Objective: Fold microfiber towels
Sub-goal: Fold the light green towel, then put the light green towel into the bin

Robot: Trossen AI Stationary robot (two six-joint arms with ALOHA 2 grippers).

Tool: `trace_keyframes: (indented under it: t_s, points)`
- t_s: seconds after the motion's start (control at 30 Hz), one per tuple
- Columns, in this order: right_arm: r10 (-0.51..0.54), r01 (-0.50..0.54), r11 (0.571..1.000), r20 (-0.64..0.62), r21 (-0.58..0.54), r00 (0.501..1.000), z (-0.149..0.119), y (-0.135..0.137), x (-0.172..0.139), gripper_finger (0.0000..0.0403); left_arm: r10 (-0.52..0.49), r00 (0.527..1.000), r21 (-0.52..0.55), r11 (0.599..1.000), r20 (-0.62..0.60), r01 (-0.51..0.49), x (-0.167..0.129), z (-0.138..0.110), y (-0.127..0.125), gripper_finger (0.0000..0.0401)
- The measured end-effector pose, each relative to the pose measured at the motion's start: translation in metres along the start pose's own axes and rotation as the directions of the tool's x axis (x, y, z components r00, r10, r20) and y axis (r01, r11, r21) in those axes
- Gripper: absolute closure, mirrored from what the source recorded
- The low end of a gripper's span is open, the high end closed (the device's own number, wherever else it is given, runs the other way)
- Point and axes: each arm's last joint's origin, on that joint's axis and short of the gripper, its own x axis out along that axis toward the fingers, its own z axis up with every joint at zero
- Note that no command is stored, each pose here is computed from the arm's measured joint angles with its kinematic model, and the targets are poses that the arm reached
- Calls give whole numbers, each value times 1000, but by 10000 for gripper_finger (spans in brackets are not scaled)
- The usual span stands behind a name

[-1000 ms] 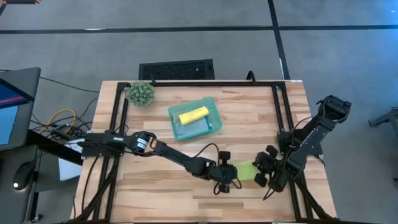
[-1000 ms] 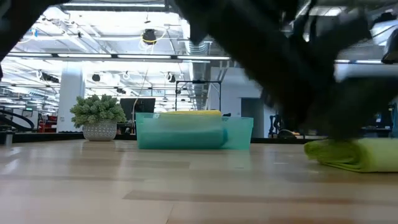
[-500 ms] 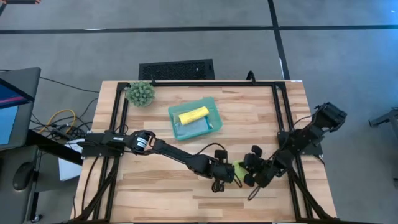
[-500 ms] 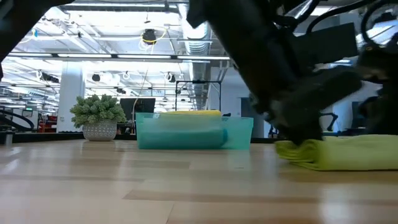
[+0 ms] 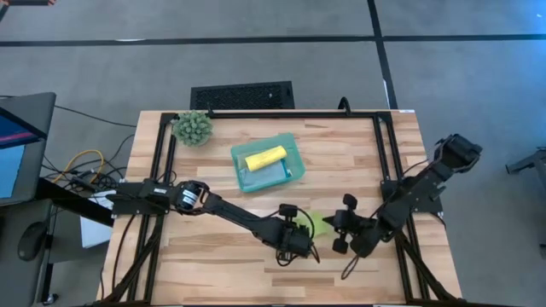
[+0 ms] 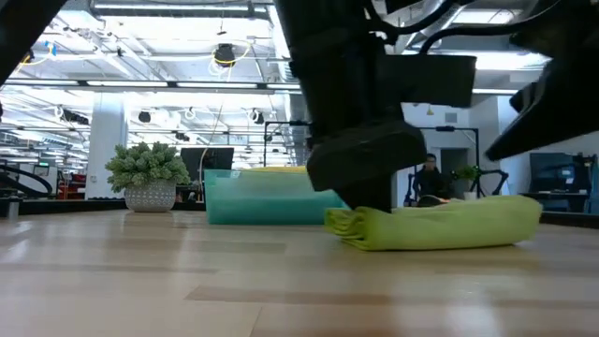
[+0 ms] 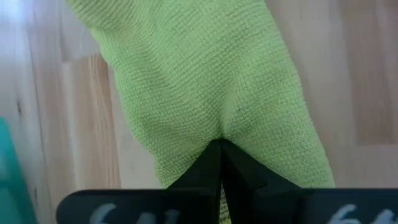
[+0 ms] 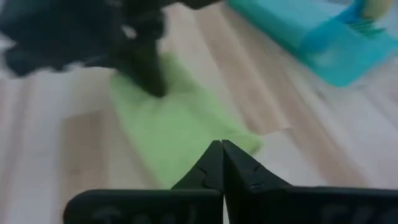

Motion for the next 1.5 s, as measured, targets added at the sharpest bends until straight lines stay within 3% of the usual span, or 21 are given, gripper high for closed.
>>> trace_keyframes:
  t_s: [0.17, 0.3, 0.43, 0.57, 0.7, 0.83, 0.97, 1.1, 1.27, 1.43, 1.5]
  points:
    - [123, -123, 992, 23, -14, 992, 1, 12, -12, 359, -3, 1000, 18, 1000, 17, 3, -23, -1, 1, 401]
    - [205, -191, 972, 91, -140, 975, 0, 31, -3, 320, -11, 995, 17, 1000, 95, 9, -50, 3, -2, 401]
    - [269, -221, 924, 120, -312, 956, 3, 44, 18, 263, 4, 995, 50, 999, 103, -10, -67, -1, -11, 401]
    - [324, -285, 861, 24, -420, 946, 15, 54, 43, 200, 68, 994, 66, 995, 91, -74, -93, -13, -21, 401]
    - [274, -280, 777, -97, -563, 957, 29, 60, 64, 154, 175, 976, 21, 984, 126, -179, -120, -27, -32, 401]
    - [146, -268, 722, -239, -638, 960, 41, 60, 76, 144, 245, 955, -33, 969, 165, -243, -136, -50, -43, 401]
    - [41, -279, 687, -348, -671, 937, 43, 57, 82, 153, 300, 937, -101, 953, 182, -285, -136, -79, -56, 401]
    - [52, -311, 699, -388, -644, 920, 46, 52, 89, 186, 319, 924, -188, 941, 212, -282, -126, -104, -67, 401]
    - [97, -352, 710, -410, -610, 907, 51, 45, 93, 279, 288, 936, -208, 946, 201, -247, -122, -129, -85, 401]
    - [132, -417, 698, -468, -582, 874, 66, 40, 96, 379, 257, 932, -217, 955, 257, -204, -147, -139, -101, 401]
    - [169, -465, 692, -502, -553, 848, 78, 40, 95, 391, 243, 920, -224, 958, 308, -179, -162, -141, -105, 401]
